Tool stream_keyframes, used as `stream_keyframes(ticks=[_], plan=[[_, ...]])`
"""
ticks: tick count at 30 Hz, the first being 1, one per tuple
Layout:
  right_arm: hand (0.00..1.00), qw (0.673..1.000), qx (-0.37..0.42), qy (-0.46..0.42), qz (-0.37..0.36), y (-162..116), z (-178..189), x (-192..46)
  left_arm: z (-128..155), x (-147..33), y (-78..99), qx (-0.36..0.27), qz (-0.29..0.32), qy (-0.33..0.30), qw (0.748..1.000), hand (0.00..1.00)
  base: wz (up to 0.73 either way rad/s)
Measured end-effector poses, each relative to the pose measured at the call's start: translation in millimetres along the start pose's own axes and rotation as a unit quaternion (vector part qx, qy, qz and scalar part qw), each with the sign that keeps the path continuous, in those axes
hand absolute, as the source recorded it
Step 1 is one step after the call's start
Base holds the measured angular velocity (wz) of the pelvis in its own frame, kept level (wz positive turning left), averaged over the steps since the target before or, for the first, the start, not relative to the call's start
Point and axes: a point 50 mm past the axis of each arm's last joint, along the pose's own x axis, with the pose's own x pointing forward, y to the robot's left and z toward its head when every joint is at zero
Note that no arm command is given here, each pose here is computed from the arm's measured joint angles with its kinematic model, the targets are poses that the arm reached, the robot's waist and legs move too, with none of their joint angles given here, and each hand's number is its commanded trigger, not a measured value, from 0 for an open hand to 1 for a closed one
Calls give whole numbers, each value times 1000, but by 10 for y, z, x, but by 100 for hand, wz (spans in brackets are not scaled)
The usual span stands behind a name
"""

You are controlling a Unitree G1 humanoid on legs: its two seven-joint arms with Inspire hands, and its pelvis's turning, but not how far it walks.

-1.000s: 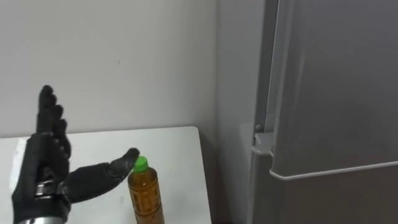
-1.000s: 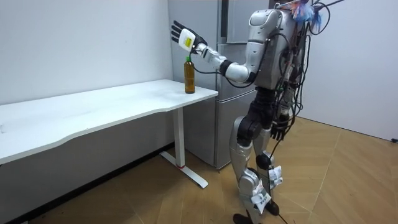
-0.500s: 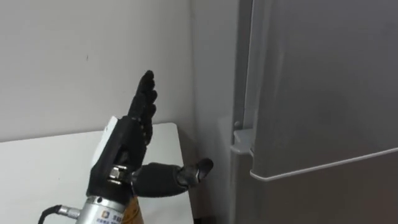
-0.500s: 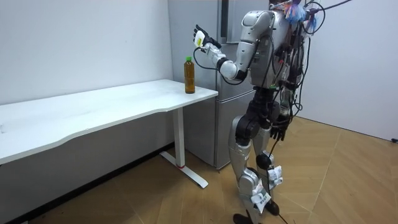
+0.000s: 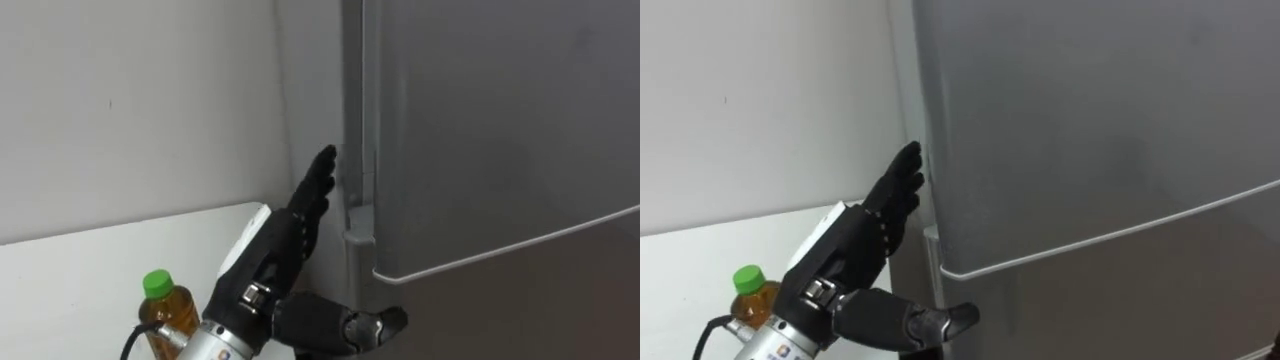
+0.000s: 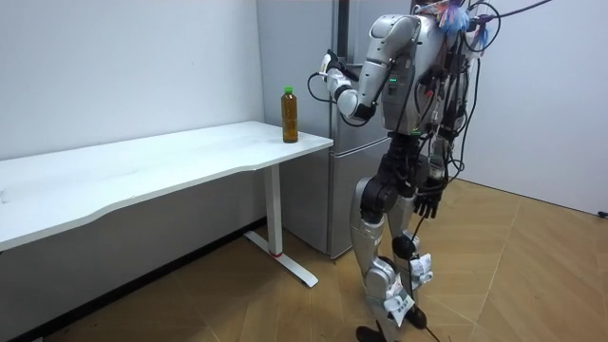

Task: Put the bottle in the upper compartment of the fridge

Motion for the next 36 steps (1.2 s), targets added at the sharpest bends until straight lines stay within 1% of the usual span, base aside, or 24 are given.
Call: stream_keyframes(ticks=[3,4,5,6,9,11,14,16,18,22,27,30,31,36], plan=[[0,1000,-18,5,10,26,26,8,-4,1,-16,0,-5,1,1000,0,0],[0,1000,-25,4,14,34,36,9,-6,3,-28,0,-9,2,1000,11,3],[0,999,-29,5,15,34,40,9,-7,4,-36,-1,-11,2,1000,68,5],[0,999,-33,5,17,37,45,10,-10,6,-49,-1,-17,2,1000,100,6],[0,999,-37,5,18,44,47,11,-9,7,-54,-5,-18,2,1000,100,6],[0,999,-40,8,20,52,42,11,-6,7,-37,-5,-8,1,1000,100,6],[0,999,-48,13,20,58,65,14,5,-5,45,-2,20,-1,1000,100,6],[0,999,-48,12,19,55,75,15,0,5,-18,-6,7,-3,1000,100,7],[0,999,-49,11,17,53,82,15,0,10,-40,-8,4,-4,1000,99,2],[0,998,-53,10,12,52,90,16,5,8,-5,-7,23,-5,1000,95,0],[0,998,-58,10,12,54,94,16,8,13,-10,-10,24,-7,1000,93,1],[0,998,-58,10,12,54,96,16,10,17,-17,-12,25,-8,1000,85,0],[0,998,-58,10,12,54,96,16,11,18,-19,-13,25,-9,1000,75,0],[0,998,-58,12,12,51,104,16,17,24,-27,-14,24,-12,1000,63,0]])
